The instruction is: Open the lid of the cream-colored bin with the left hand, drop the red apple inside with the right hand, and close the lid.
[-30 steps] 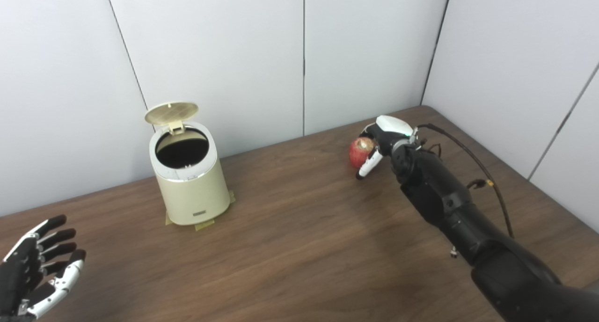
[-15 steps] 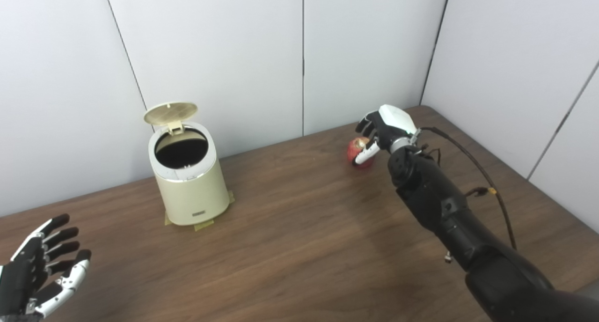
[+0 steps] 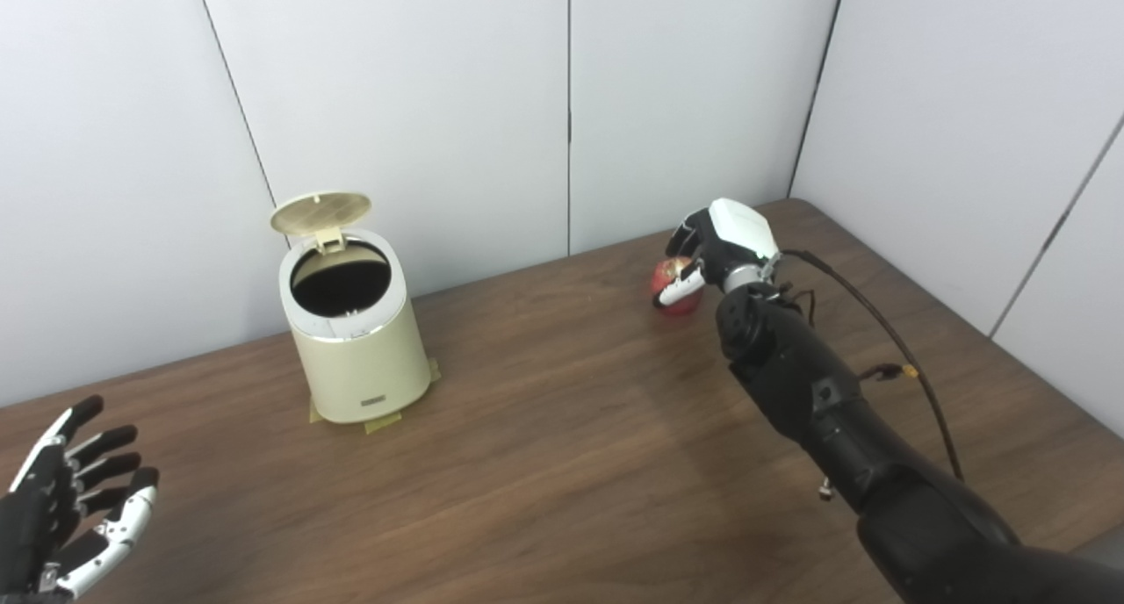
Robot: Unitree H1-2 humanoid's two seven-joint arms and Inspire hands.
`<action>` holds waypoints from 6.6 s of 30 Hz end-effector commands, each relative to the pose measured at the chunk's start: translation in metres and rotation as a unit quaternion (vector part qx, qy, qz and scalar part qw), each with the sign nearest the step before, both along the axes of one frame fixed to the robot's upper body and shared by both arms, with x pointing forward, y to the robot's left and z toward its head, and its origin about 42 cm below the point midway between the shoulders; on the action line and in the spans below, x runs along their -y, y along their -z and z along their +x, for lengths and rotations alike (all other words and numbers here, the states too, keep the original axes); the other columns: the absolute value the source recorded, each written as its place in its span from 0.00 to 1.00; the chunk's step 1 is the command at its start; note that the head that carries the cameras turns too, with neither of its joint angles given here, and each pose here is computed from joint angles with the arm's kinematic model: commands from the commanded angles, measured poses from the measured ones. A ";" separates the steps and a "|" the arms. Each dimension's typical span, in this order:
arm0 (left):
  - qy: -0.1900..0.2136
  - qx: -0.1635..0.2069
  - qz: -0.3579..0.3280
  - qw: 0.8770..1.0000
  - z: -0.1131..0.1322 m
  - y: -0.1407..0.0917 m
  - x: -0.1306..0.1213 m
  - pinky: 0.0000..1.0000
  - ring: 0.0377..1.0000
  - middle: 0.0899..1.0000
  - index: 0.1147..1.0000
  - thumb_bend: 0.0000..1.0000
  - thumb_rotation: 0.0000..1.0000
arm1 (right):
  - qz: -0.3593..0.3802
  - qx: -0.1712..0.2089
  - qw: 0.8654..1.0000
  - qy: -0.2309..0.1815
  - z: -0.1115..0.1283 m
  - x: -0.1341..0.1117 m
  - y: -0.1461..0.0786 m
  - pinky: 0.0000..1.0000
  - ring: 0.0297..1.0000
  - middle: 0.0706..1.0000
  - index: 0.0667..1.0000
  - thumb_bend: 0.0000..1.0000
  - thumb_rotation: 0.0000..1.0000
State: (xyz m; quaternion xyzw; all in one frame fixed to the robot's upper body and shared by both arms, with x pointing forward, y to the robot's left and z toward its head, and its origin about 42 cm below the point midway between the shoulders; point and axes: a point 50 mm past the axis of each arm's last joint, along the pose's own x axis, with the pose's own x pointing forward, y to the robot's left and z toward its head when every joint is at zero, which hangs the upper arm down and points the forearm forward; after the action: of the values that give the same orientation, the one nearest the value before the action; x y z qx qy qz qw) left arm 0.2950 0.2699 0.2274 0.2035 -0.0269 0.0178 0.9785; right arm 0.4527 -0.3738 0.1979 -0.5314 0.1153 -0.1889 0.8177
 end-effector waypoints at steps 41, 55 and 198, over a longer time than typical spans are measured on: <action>0.007 0.028 -0.008 1.000 -0.002 -0.008 0.015 0.77 0.83 0.86 0.99 0.22 0.00 | -0.079 0.168 0.980 -0.070 -0.007 0.001 -0.071 0.40 0.38 0.47 0.44 0.52 0.00; -0.002 0.011 0.000 1.000 -0.006 0.003 0.014 0.82 0.82 0.83 0.95 0.28 0.00 | -0.113 0.257 0.944 -0.174 -0.034 -0.052 -0.134 0.35 0.35 0.48 0.46 0.52 0.00; -0.027 0.012 -0.051 0.998 -0.006 0.025 0.050 0.79 0.80 0.79 0.79 0.36 0.21 | 0.042 0.245 0.901 -0.355 -0.023 -0.221 -0.135 0.35 0.38 0.47 0.48 0.52 0.00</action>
State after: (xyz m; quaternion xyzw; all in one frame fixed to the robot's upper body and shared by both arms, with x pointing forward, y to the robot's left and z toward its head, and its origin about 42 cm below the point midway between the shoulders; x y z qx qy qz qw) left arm 0.2751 0.2192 0.1830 0.1558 0.0092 0.0390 0.9870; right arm 0.4312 -0.1457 0.3116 -0.4429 -0.2576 0.0125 0.8587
